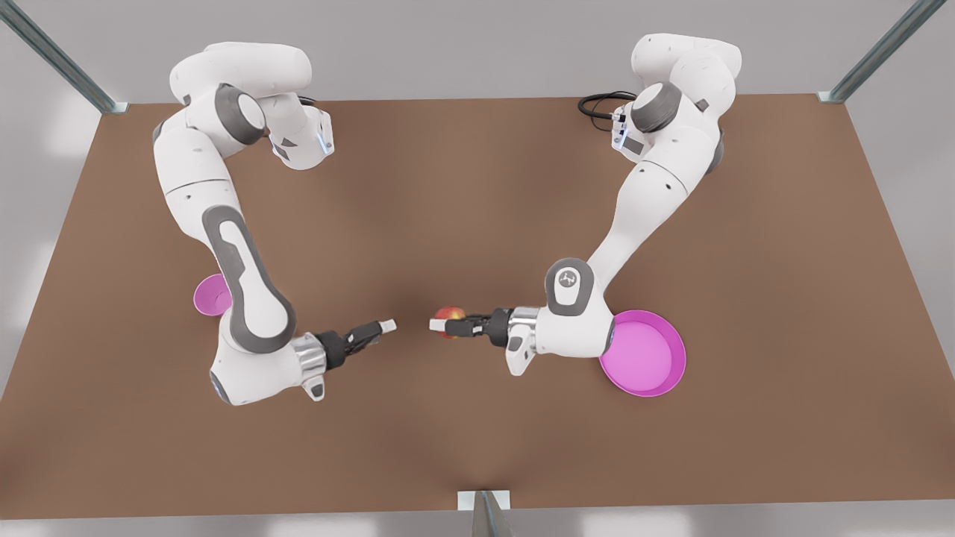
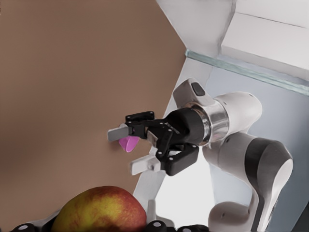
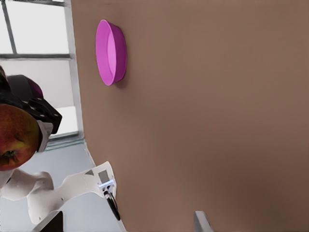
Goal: Use the left arm to pick up the apple from the plate, transfer it to the gripper of the right arm, and then use the right arm to place it into the bowl
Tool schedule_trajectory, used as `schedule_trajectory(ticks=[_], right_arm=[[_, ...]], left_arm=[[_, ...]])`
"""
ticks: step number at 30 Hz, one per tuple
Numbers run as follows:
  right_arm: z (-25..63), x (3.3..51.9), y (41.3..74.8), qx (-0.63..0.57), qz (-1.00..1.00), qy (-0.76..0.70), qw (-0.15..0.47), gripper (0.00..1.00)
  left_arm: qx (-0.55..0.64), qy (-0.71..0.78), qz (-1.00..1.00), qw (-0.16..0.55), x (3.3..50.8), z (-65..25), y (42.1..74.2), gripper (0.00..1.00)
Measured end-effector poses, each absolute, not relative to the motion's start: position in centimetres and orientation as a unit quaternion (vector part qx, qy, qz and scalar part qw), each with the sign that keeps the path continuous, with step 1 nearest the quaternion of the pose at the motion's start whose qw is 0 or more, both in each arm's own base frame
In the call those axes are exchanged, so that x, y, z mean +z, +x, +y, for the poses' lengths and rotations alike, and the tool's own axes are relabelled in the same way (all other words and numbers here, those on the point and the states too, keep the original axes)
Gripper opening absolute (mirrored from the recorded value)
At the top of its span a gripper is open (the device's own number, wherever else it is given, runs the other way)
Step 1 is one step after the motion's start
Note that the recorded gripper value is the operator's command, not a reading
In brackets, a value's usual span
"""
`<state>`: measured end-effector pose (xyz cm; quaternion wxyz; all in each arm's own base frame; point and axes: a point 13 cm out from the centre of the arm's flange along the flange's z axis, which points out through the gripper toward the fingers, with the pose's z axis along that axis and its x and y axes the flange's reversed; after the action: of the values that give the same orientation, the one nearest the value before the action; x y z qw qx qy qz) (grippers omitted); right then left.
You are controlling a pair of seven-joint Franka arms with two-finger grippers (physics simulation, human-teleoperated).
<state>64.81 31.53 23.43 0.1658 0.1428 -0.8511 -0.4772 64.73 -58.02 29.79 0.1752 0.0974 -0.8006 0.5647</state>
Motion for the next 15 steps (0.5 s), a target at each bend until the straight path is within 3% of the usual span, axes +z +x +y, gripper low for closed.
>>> schedule_trajectory(ticks=[7, 15], right_arm=[[31.5, 22.0, 65.5, -0.552, -0.797, 0.233, 0.077, 1.00], [36.8, 25.0, 66.1, -0.628, -0.701, 0.332, -0.068, 1.00]], left_arm=[[0.588, 0.114, -0.780, 0.182, 29.2, -59.3, 64.6, 0.68], [0.612, 0.114, -0.763, 0.176, 29.4, -59.7, 64.9, 0.68]])
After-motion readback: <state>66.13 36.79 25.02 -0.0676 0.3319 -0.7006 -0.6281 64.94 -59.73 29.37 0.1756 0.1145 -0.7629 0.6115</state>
